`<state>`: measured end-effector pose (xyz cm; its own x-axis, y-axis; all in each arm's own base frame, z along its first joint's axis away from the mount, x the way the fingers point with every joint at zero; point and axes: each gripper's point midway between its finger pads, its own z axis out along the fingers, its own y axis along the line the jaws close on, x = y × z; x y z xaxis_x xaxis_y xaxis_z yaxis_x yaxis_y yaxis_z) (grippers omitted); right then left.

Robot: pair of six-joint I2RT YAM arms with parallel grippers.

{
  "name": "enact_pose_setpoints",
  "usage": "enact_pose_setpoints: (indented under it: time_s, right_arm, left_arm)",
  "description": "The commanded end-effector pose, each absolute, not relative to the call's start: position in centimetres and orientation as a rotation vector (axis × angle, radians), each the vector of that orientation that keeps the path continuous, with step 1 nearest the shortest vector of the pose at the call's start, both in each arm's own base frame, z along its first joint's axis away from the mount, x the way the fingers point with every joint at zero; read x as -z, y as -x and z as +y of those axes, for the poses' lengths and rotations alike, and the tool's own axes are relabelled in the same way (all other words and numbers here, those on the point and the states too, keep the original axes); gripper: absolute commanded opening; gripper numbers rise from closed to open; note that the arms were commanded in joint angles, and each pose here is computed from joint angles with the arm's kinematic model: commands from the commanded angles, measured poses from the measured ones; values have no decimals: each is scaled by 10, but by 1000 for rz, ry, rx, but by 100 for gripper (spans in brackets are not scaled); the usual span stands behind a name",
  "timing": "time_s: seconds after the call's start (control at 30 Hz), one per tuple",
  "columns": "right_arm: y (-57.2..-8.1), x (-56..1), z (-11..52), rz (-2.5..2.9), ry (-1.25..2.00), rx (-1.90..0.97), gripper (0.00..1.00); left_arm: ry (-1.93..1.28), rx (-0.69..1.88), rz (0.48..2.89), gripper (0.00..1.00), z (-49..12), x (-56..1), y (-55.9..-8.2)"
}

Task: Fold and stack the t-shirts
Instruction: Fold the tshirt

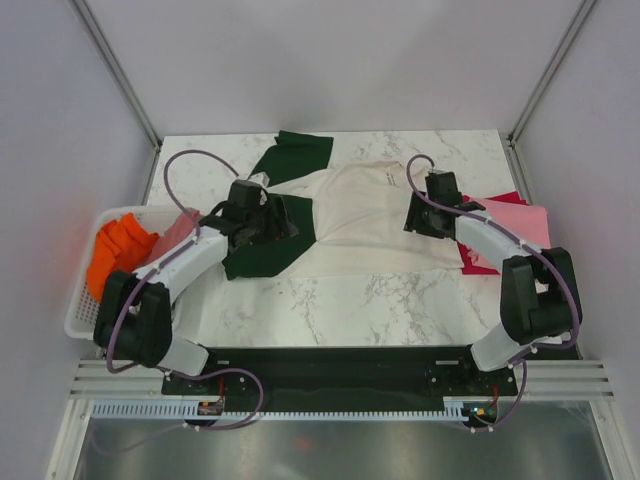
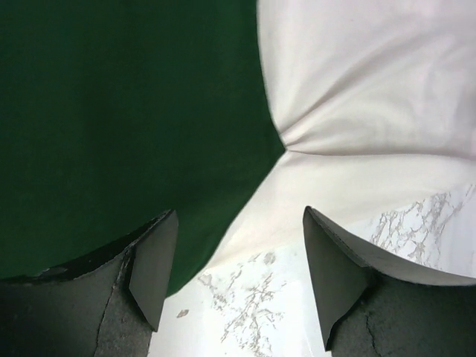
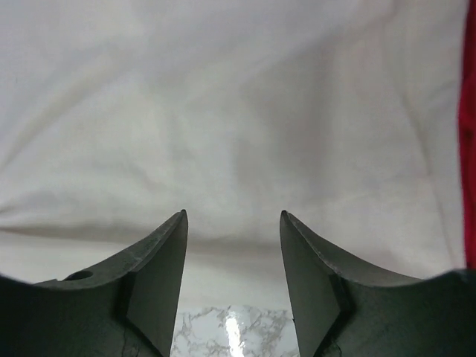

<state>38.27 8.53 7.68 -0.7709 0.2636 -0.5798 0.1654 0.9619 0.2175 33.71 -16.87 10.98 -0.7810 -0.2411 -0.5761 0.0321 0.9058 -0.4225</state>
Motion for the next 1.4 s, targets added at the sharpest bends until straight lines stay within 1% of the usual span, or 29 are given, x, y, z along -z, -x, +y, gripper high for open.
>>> enact_pose_setpoints:
  time_s: [0.0, 0.13, 0.2, 0.23, 0.3, 0.43, 0.6, 0.67, 0.73, 1.03, 1.17, 1.37]
  right_arm:
    - [-356, -69, 108, 2509, -247, -281, 61]
    - [-329, -53, 119, 2573, -219, -316, 62]
    - [-315, -44, 122, 2606, -205, -328, 60]
    - [-311, -42, 123, 2616, -207, -338, 59]
    - [-299, -41, 124, 2623, -211, -352, 56]
    - [-283, -52, 122, 2595, -228, -383, 53]
    - [-272, -58, 119, 2601, -219, -384, 53]
    - [-280, -64, 112, 2565, -247, -333, 56]
    - [-290, -69, 106, 2537, -276, -282, 57]
    - [-362, -89, 55, 2395, -498, -47, 57]
    - [-379, -79, 35, 2405, -555, 31, 56]
    - [-386, -62, 2, 2426, -626, 119, 52]
  left_arm:
    - [-74, 612, 2369, 76, -204, -125, -362]
    - [-219, 657, 2366, 75, -232, -124, -374]
    - [-281, 685, 2342, 74, -247, -131, -383]
    - [-320, 692, 2379, 73, -254, -118, -382]
    - [-351, 714, 2376, 72, -264, -122, -387]
    - [-444, 739, 2384, 70, -284, -113, -379]
    - [-521, 743, 2392, 70, -296, -106, -371]
    - [-545, 753, 2397, 70, -300, -104, -367]
    - [-567, 765, 2399, 70, -304, -101, -364]
    - [-637, 740, 2412, 69, -312, -88, -354]
    - [-569, 683, 2418, 68, -304, -84, -358]
    - [-447, 590, 2451, 67, -286, -76, -359]
